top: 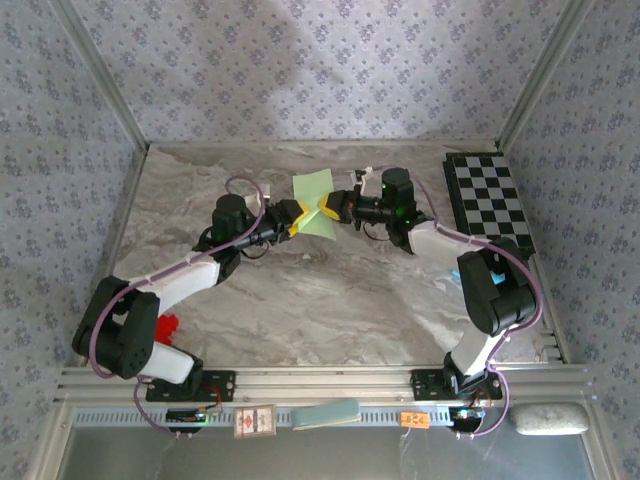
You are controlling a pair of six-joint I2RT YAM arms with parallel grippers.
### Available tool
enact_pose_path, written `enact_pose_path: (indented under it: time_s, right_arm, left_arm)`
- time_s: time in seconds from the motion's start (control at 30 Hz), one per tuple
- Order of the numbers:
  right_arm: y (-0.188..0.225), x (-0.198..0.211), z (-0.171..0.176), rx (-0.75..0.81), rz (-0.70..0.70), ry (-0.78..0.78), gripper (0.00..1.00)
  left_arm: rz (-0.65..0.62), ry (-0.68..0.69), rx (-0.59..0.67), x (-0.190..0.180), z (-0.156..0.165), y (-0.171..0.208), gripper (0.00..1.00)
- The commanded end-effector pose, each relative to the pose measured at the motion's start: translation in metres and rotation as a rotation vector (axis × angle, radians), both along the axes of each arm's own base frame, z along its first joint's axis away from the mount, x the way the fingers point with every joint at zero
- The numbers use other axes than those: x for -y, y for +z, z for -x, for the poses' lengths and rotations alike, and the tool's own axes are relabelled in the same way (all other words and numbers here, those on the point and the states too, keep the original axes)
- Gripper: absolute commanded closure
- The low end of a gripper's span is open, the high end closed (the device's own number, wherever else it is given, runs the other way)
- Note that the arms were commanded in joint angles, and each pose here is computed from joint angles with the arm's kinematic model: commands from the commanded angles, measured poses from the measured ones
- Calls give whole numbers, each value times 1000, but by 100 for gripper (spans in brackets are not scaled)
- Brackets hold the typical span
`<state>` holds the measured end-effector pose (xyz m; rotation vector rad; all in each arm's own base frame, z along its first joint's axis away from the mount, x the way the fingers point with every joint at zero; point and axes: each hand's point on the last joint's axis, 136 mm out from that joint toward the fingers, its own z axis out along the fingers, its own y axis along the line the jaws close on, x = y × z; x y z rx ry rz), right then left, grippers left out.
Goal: Fold a paper plane with a square sheet of paper (pick it up from the middle)
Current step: Turn over the paper at the center of the table.
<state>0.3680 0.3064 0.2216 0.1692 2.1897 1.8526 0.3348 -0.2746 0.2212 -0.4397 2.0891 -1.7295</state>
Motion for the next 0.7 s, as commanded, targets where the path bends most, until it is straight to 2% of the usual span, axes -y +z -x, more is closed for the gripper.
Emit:
enact_pose_path:
  time_s: [0.0,0.27,0.4,0.5,0.67]
  right_arm:
    - [12,3,5,24,-26,16,93]
    - [4,8,4,12,8,-3,88]
    - [-7,24,1,12,81,-50,72]
    - [-19,47,-2,14,184,-109,59]
    - [-30,91,-5,54,402,-204,48]
  left_arm:
    - [28,-18,62,7,-2,12,70]
    - [9,-19,51,9,-6,4,87]
    - [-57,-16,31,6,-7,-10,92]
    - [-167,-14,9,-1,-5,-28,95]
    - [-531,-21,-32,-30,3,-61,96]
